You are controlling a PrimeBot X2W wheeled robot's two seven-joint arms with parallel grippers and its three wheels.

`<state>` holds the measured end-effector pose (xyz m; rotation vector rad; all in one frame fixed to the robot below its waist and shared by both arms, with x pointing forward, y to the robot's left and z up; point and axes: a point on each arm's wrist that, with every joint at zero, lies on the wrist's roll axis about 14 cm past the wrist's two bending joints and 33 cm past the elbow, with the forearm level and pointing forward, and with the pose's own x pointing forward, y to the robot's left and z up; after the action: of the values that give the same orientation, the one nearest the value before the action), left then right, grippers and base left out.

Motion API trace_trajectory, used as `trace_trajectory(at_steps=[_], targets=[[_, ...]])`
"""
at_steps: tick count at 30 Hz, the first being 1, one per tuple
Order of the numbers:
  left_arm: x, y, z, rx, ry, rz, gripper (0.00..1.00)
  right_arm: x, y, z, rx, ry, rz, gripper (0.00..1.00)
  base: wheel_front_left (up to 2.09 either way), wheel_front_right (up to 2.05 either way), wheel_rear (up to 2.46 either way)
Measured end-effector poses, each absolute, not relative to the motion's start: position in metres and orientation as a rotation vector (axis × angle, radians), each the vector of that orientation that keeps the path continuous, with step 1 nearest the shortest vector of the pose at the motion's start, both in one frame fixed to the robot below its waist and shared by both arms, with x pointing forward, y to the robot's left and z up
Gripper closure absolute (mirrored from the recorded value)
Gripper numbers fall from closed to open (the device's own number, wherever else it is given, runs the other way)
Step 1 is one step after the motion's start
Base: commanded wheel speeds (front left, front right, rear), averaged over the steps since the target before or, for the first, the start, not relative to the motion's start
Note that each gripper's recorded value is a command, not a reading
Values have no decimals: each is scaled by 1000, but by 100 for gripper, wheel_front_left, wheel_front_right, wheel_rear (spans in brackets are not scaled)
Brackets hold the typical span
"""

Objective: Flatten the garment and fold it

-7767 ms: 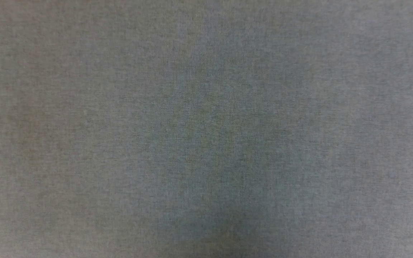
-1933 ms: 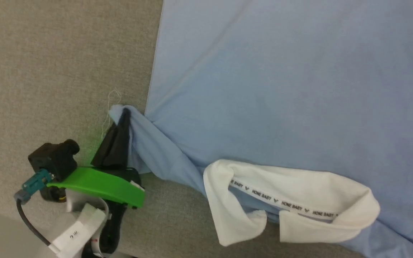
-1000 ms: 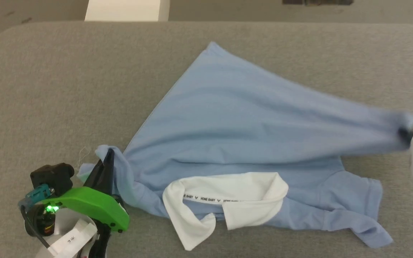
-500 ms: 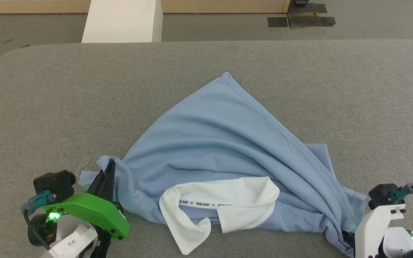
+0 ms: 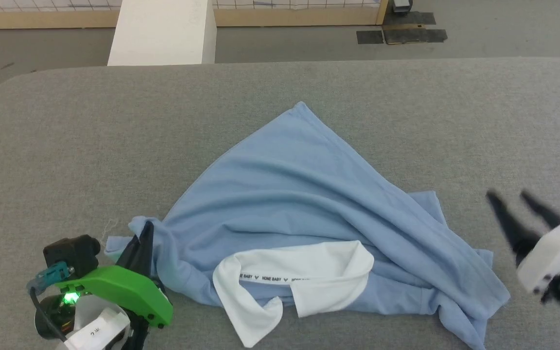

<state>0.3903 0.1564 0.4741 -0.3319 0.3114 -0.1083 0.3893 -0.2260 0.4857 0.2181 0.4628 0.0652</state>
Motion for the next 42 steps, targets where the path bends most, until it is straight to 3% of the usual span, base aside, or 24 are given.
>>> trace_trajectory(at_steps=[4,7,20,26,31,37,42], targets=[[391,156,474,-333,313,-105,100,417,-226,529,222,236,70,0,0,0,0],[391,158,472,-334,316,-101,100,430,-219,538,228,168,93,0,0,0,0],[394,168,460,-355,331,-55,100,521,-131,541,135,180,336,0,0,0,0],[401,174,449,-360,343,-34,100,562,-81,512,-7,333,462,0,0,0,0],[407,181,437,-361,355,-12,100,583,-59,461,-224,591,511,0,0,0,0],[408,188,417,-365,395,27,100,588,-40,412,-416,859,550,0,0,0,0],[405,192,399,-371,435,56,100,585,-22,381,-508,976,605,0,0,0,0]])
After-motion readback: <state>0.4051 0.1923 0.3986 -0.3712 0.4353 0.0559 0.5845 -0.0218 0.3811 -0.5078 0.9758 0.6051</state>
